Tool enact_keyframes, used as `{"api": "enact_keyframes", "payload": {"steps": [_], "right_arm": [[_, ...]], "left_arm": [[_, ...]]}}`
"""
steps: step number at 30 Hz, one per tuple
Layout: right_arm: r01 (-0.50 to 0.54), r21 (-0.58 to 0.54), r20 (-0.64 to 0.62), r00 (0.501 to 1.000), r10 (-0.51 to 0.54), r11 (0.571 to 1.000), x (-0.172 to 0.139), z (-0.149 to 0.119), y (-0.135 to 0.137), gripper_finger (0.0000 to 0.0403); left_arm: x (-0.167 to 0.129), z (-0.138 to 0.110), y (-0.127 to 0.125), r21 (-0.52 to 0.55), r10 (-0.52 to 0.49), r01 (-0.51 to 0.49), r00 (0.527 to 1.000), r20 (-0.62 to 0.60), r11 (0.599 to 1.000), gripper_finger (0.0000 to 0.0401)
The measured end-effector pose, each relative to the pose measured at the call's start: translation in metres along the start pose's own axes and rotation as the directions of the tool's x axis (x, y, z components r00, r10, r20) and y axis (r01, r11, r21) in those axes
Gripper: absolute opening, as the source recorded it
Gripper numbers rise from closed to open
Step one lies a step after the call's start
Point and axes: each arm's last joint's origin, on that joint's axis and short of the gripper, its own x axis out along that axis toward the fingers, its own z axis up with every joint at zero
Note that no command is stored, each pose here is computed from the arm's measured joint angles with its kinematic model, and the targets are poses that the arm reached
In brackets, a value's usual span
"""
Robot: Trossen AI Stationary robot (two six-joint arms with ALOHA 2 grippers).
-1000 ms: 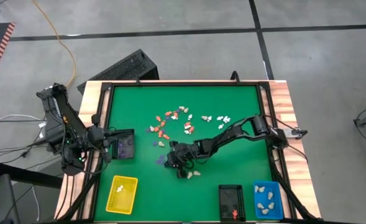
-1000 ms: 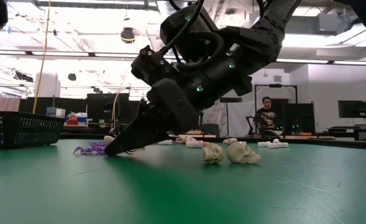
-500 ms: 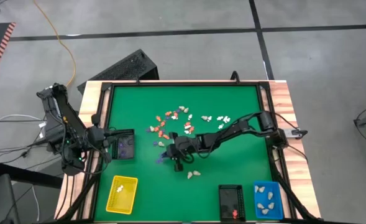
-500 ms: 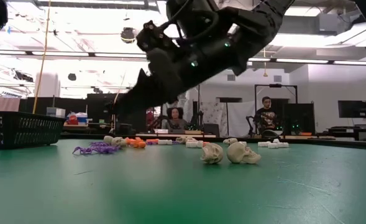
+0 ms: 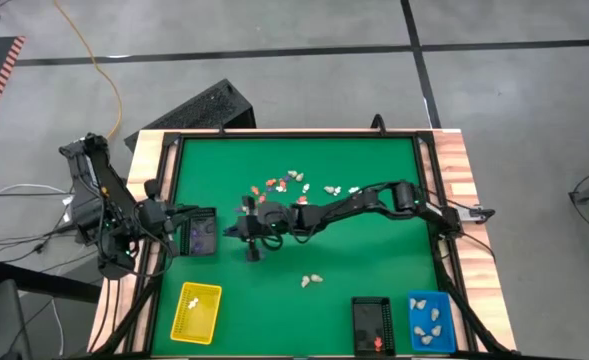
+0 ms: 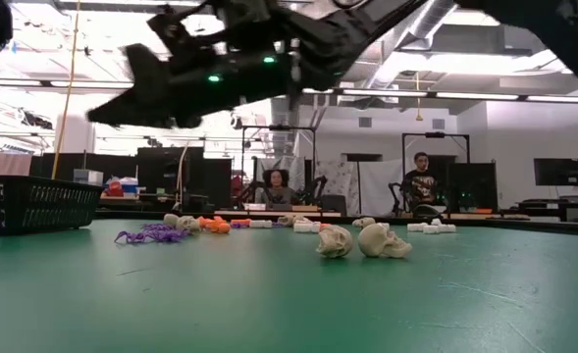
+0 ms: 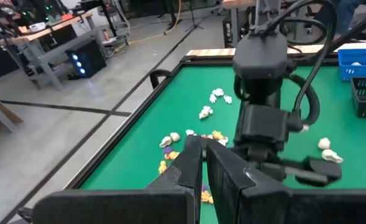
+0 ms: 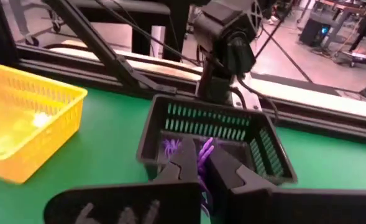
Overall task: Sort Halloween decoration
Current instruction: Put the purple spider toy into the top black basket
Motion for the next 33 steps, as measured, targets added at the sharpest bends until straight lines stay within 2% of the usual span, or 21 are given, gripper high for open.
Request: {"api": "enact_keyframes", "payload": {"steps": [8,13,19,25,33], "right_arm": [[-0.056,0.002,0.036,0.998,0.056,0.998,0.038,0.003,-0.011,0.0019],[-0.094,0.008,0.056,0.994,0.093,0.996,0.049,0.001,-0.015,0.002],[-0.081,0.002,0.061,0.995,0.08,0.997,0.05,0.002,-0.023,0.0023],[-0.059,-0.001,0.101,0.993,0.059,0.998,0.049,0.004,-0.031,0.0042],[-0.04,-0.01,0.171,0.984,0.041,0.999,0.047,0.009,-0.043,0.0042]], "left_arm": [[0.0,0.0,0.0,0.0,-0.004,0.004,1.0,-0.005,1.0,0.0014],[0.0,0.0,0.0,0.0,-0.006,0.006,1.0,-0.007,1.0,0.0014],[0.0,0.0,0.0,0.001,-0.006,0.006,1.0,-0.007,1.0,0.0014],[0.0,0.0,0.0,0.002,-0.003,0.003,1.0,-0.004,1.0,0.0014],[0.0,0.0,0.001,0.011,0.006,-0.006,1.0,0.002,1.0,0.0014]]}}
